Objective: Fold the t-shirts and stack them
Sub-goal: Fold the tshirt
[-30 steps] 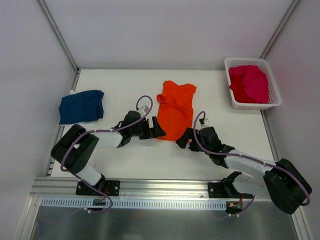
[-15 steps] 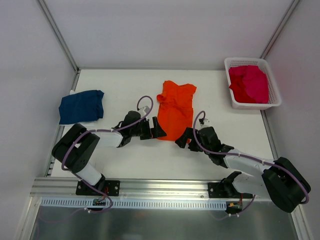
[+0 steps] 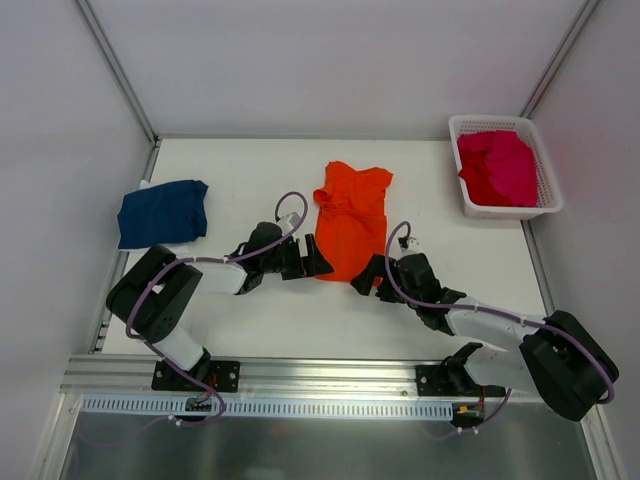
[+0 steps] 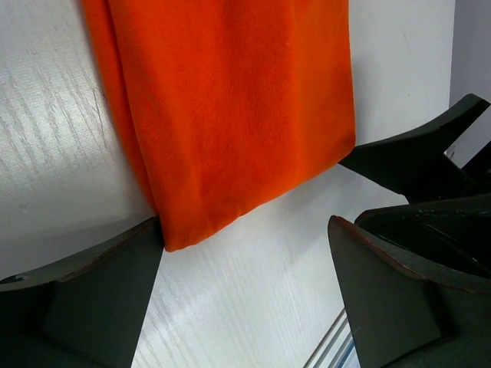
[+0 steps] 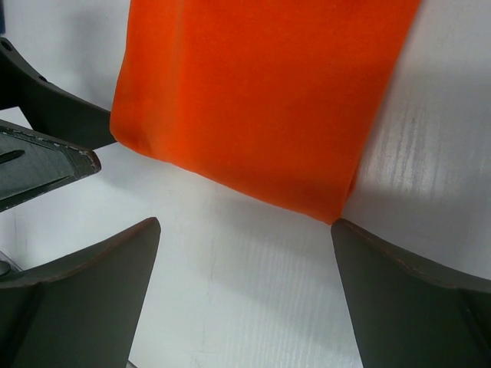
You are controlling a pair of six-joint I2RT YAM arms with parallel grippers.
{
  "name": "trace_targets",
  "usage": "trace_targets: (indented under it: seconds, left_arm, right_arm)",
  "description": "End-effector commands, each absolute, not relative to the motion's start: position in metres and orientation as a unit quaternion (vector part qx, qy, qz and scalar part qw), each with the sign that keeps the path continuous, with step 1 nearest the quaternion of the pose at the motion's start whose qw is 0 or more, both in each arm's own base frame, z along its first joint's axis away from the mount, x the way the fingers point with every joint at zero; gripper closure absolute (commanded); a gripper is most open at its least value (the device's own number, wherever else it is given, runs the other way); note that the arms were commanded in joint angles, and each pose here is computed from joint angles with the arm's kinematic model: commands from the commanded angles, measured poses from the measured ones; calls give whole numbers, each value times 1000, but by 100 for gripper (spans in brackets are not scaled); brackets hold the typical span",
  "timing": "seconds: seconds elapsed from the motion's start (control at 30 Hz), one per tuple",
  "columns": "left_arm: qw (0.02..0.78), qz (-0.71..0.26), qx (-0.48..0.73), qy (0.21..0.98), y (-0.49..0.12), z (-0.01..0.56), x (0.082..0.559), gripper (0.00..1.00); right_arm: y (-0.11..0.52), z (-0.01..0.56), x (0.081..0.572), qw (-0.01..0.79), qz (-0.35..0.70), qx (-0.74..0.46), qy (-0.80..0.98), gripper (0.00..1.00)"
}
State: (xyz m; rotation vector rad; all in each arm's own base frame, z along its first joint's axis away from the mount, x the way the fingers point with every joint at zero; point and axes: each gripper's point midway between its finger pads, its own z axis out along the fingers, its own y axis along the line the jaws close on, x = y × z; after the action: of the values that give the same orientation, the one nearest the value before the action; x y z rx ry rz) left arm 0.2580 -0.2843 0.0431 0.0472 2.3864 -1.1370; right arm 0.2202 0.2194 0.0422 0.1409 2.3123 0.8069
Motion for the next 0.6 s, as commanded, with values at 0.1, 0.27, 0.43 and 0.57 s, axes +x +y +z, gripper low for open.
trace_targets:
  seconds: [0.1,0.27,0.43,0.57]
  left_arm:
    - [176,-356,-14,918,-254,0,221,10]
    - [162,-346,-21,924,-247,-9,211,10]
    - [155,-345,-24,925,-249,-12,209,11]
    - [154,-344,-25,926,-251,-14,211,11]
  right_arm:
    - [204,48,221,360,291,75,884,0]
    - [191,49,217,369,267,79,887,0]
    - [185,51,216,377,257,82,886,0]
    - [183,47,217,374,250,83,889,1]
